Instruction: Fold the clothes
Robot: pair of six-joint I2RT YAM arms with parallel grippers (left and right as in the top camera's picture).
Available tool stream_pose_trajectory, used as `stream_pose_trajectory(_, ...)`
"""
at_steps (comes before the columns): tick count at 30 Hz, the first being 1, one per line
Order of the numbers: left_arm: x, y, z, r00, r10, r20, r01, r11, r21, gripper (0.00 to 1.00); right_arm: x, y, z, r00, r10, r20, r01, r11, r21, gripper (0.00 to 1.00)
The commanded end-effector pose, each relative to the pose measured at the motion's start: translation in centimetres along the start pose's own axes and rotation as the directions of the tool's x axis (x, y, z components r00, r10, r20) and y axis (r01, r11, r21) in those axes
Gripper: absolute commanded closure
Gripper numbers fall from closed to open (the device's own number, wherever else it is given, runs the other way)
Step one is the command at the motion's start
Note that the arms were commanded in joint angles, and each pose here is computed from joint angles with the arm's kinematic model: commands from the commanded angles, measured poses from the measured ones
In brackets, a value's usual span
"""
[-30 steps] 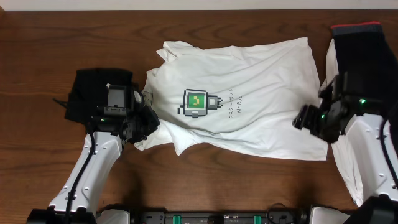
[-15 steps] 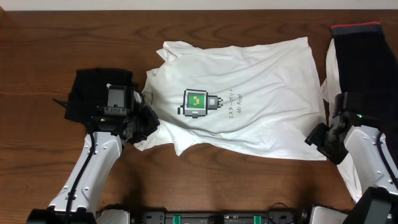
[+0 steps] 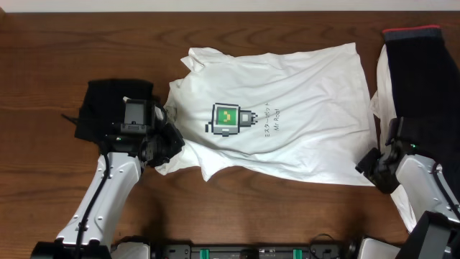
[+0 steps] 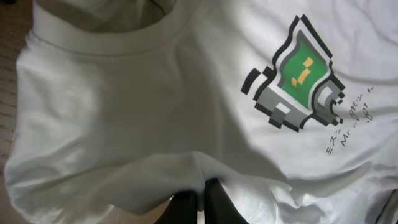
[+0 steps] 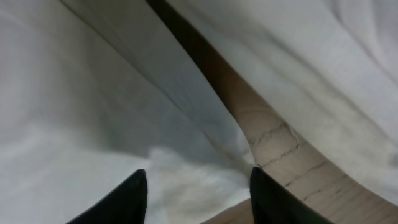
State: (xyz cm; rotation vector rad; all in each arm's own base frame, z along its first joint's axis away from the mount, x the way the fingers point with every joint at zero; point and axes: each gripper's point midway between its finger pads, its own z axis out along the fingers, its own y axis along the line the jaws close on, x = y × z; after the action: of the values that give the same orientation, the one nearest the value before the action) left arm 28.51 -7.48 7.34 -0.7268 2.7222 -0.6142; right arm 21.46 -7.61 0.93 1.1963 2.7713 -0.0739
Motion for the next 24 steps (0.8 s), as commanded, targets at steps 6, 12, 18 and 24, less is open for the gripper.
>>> stream_pose_trajectory(6, -0.4, 0.1, -0.2, 1.0, 0.013, 0.01, -0.013, 1.0, -0.01, 0.94, -0.3, 0.0, 0.1, 1.0, 0.025, 0.008, -0.025, 1.0, -0.003, 0.88)
stream_pose_trajectory(12, -0.4, 0.1, -0.2, 1.0, 0.013, 0.01, -0.012, 1.0, -0.011, 0.94, 0.0, -0.2, -0.1, 1.0, 0.014, -0.007, -0.014, 1.0, 0.006, 0.96)
stream_pose_trajectory(18, -0.4, 0.1, -0.2, 1.0, 0.013, 0.01, -0.012, 1.0, -0.011, 0.94, 0.8, -0.6, 0.2, 0.999, 0.014, -0.03, -0.014, 1.0, 0.019, 0.59)
stream_pose_trajectory(24, -0.2, 0.2, -0.2, 1.0, 0.009, 0.002, -0.009, 1.0, -0.017, 0.94, 1.4, -0.9, 1.8, 0.998, 0.06, -0.012, -0.06, 0.998, 0.009, 0.68)
